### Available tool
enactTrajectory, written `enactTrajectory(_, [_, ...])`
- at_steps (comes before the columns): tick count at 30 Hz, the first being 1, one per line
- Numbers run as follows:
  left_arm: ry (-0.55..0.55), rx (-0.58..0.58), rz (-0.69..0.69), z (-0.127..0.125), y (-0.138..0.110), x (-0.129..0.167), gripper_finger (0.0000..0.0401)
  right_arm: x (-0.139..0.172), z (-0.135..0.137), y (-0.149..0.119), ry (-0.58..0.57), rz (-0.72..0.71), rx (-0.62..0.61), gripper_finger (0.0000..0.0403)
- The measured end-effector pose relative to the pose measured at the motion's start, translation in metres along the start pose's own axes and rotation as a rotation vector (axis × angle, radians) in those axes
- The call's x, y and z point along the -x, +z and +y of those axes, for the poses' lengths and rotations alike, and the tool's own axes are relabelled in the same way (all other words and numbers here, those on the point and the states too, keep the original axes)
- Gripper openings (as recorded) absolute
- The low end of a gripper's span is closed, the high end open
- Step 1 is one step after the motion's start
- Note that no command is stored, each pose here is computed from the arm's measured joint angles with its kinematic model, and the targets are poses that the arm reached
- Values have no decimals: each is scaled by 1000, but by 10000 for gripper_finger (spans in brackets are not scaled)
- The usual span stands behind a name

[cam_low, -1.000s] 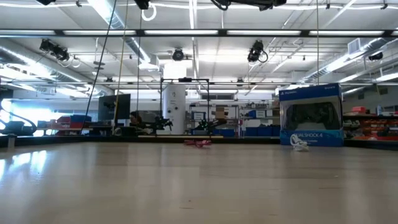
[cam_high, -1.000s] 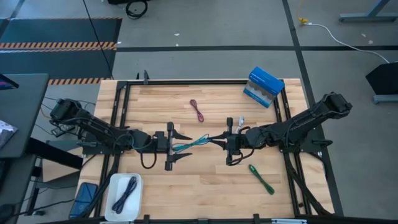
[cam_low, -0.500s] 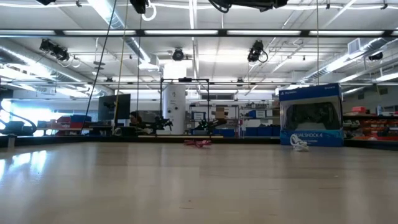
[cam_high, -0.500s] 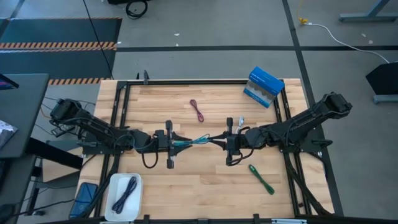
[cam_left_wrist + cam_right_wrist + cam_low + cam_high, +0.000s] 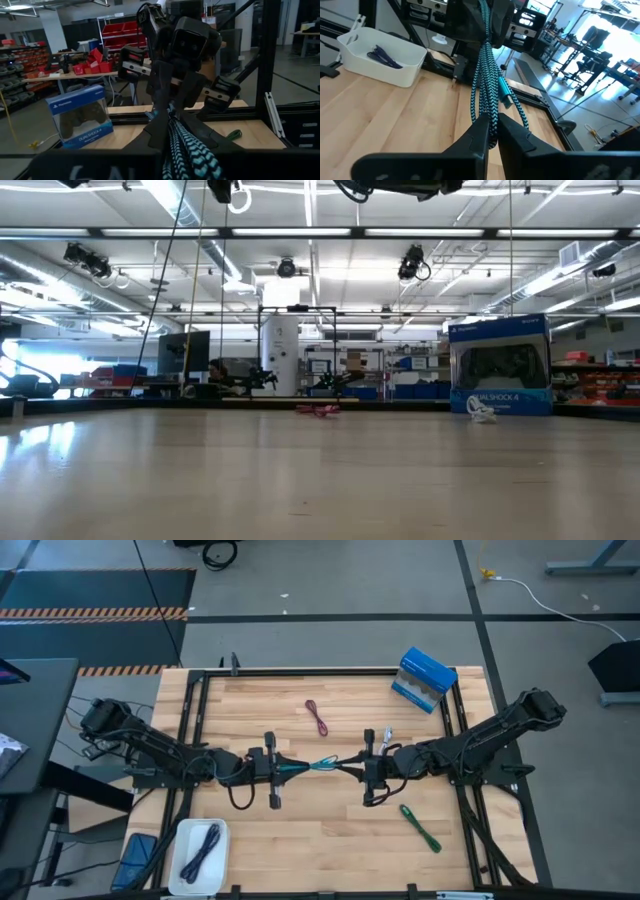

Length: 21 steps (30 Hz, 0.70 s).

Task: Pick and place USB-C Cables
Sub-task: Put the light blue charger cable into the white bin

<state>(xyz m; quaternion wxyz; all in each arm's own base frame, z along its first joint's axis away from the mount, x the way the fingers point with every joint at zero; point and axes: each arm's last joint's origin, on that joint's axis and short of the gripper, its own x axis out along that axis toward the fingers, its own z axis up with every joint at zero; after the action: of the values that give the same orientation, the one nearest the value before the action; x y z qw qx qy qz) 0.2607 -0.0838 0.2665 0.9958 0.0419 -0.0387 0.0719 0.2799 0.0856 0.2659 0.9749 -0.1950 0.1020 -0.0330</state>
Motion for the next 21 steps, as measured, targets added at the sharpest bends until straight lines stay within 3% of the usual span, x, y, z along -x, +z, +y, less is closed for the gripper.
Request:
enactTrajectory(10, [17,42,0,-2,10,10,39,1,2,-1,20,13,9,111])
enactTrajectory(15, [19,108,104,-12,17,33,39,9,2,4,-50,14,14,141])
enactTrajectory(21, [-65,264,278,-23,47,70,39,23,-6,16,-129,-14,65,148])
